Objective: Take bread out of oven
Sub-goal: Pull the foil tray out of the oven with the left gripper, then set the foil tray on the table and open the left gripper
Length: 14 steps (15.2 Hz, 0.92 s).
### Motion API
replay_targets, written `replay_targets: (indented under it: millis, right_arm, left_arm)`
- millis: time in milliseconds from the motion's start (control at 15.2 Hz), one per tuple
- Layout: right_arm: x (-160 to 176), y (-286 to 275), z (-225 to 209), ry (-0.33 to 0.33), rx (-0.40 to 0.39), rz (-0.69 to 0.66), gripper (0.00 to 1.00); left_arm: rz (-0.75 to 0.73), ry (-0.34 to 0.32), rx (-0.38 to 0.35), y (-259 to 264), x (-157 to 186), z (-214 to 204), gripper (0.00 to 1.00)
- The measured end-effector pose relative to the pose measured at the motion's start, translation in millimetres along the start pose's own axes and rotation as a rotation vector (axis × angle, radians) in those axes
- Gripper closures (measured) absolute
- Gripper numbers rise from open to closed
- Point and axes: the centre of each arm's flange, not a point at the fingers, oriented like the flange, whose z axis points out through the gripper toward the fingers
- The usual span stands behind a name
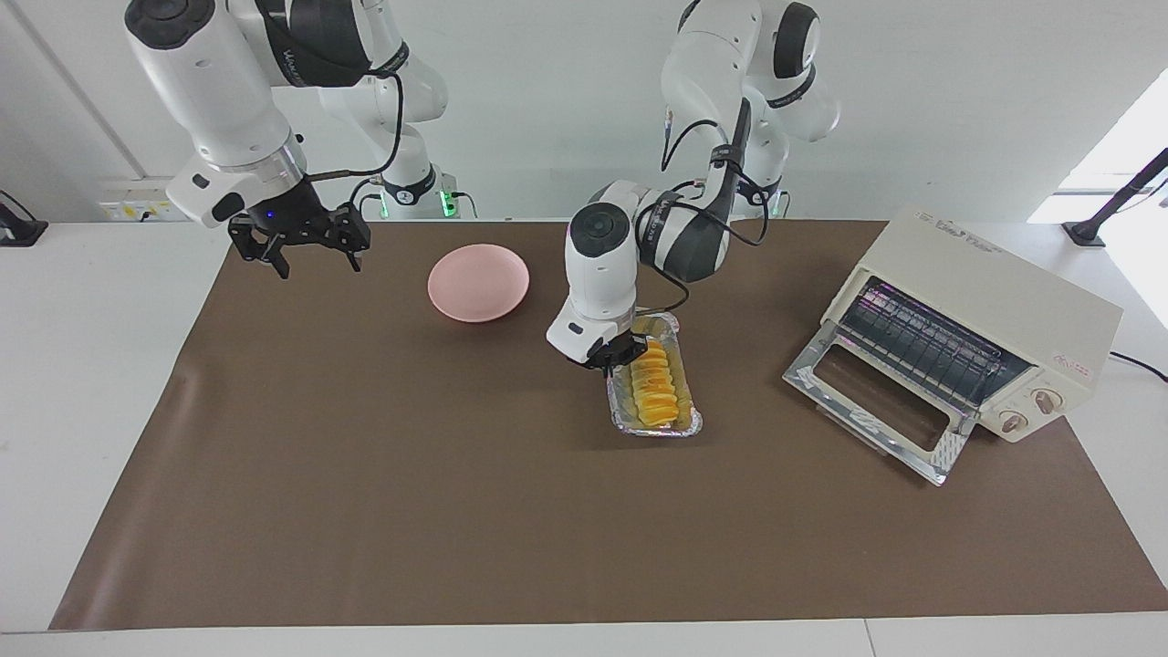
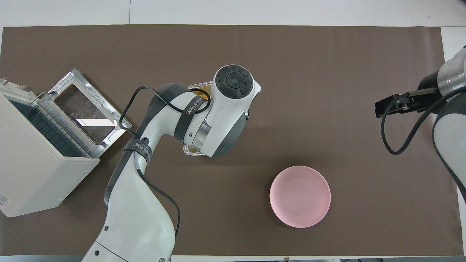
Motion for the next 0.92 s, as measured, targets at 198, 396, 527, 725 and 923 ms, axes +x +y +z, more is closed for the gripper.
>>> replay_targets:
  millis: [198,396,527,725,923]
  right_arm:
    - [-1,0,0,-0.005,0.0,0.0,0.0]
    - [-4,-4,1,-0.026,0.0,-0.01,0.0]
    - [-5,-6,0,-0.025,0.0,-0.013,0.0]
    - [-5,-6,0,-0.024,0.0,-0.013,0.0]
    - [0,-17,2,0.007,0.001,-0.033,0.0]
  left_arm:
    - [0.019,-0.008,0.006,3,-5,9,0.98]
    - [0.017,0.005,-0.002,2,-4,14,0.94]
    - [0.017,0.005,-0.004,2,-5,12,0.78]
    - [0.003,0.02,-0.022,-5,-3,-11,0.47]
    - [-0.071,0.046,-0.069,-57,13,-77,0.16]
